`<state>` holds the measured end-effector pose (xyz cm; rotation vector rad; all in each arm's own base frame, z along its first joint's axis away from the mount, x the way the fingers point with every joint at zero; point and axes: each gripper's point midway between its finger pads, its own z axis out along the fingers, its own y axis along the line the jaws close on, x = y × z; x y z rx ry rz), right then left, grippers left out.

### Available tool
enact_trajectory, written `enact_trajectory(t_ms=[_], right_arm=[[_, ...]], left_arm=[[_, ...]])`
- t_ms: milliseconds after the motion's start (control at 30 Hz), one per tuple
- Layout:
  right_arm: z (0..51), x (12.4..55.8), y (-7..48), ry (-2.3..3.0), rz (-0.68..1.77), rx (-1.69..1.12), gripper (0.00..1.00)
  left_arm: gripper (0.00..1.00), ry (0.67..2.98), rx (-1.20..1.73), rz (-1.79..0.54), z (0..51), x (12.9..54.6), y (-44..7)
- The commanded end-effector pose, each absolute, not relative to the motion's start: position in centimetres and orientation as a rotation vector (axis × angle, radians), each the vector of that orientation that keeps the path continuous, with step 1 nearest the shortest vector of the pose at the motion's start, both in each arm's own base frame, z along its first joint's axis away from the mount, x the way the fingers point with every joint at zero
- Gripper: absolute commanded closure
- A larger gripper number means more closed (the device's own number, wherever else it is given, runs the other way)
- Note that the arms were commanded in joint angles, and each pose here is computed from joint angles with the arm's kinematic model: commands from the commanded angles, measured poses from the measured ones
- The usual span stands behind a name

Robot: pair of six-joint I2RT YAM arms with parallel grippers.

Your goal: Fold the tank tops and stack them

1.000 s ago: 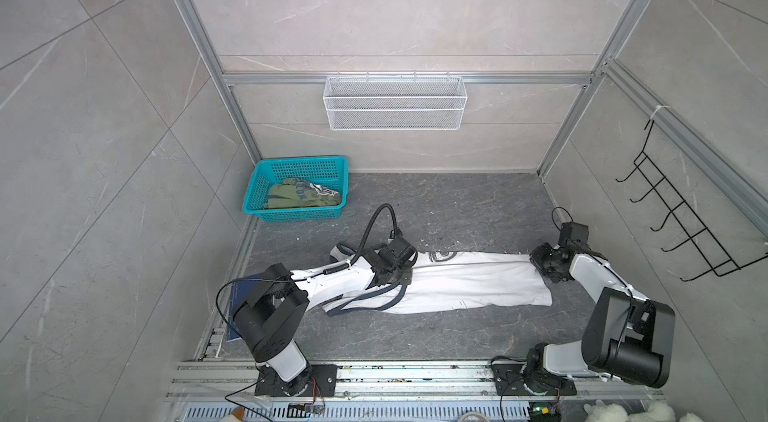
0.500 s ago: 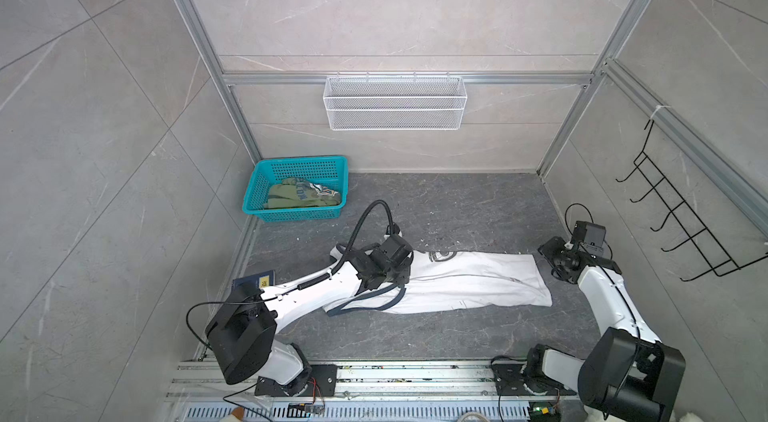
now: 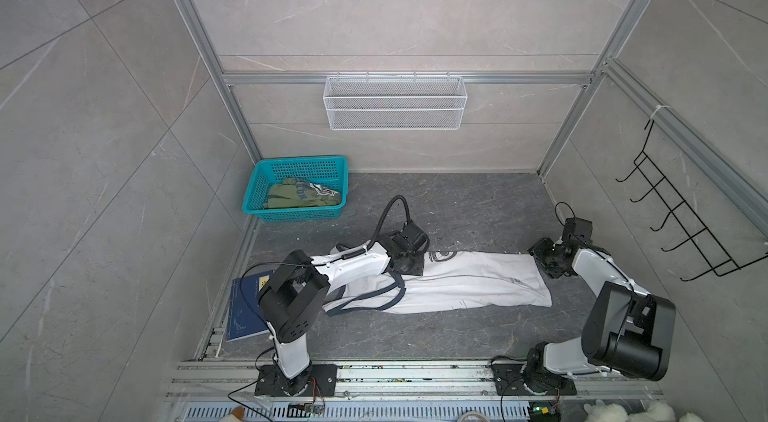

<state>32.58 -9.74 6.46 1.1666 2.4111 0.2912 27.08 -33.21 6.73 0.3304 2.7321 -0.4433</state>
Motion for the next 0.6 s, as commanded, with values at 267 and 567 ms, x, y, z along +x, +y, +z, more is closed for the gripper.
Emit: enact_trajectory(t_ms=[267, 567], right_arm=[[2.3, 35.0, -10.5, 2.538, 0.275, 1.170, 0.42], [1.1, 35.9, -8.4, 2.582, 0.413, 1.119, 0.62]], left_arm=[[0.46, 2.800, 0.362, -0.510, 2.7, 23.8, -32.4], [0.45, 2.798, 0.365, -0.532, 2.3, 22.8, -31.6]])
